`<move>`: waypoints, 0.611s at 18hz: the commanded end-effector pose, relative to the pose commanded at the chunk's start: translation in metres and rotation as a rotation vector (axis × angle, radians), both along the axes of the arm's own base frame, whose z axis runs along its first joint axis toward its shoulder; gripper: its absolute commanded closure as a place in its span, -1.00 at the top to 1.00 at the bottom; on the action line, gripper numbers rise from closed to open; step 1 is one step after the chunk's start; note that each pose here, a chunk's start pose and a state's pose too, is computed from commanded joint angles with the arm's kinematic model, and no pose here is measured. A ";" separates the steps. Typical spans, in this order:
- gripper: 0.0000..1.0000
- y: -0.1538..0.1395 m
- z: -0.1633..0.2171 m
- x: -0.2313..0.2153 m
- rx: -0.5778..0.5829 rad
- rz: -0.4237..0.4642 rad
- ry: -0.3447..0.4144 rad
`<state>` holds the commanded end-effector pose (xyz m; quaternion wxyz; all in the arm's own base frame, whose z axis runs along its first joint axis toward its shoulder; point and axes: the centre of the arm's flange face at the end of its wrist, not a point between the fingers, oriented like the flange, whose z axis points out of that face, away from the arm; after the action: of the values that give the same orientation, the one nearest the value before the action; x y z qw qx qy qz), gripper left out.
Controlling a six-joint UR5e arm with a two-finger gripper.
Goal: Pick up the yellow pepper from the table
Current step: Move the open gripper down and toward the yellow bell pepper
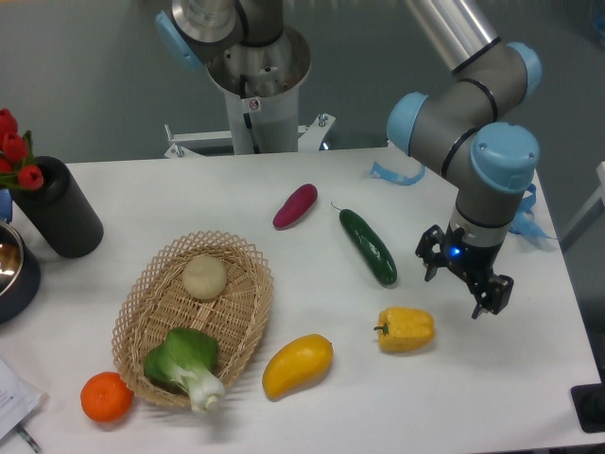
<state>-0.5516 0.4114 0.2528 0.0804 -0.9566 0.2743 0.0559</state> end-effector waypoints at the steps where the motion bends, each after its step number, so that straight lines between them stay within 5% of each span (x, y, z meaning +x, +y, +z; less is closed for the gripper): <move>1: 1.00 0.000 0.001 -0.003 0.001 -0.015 0.007; 5: 1.00 0.009 -0.022 -0.008 -0.019 -0.125 0.002; 11: 1.00 0.019 -0.041 0.000 -0.034 -0.143 -0.025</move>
<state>-0.5513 0.4300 0.2113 0.0712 -0.9364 0.3420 0.0334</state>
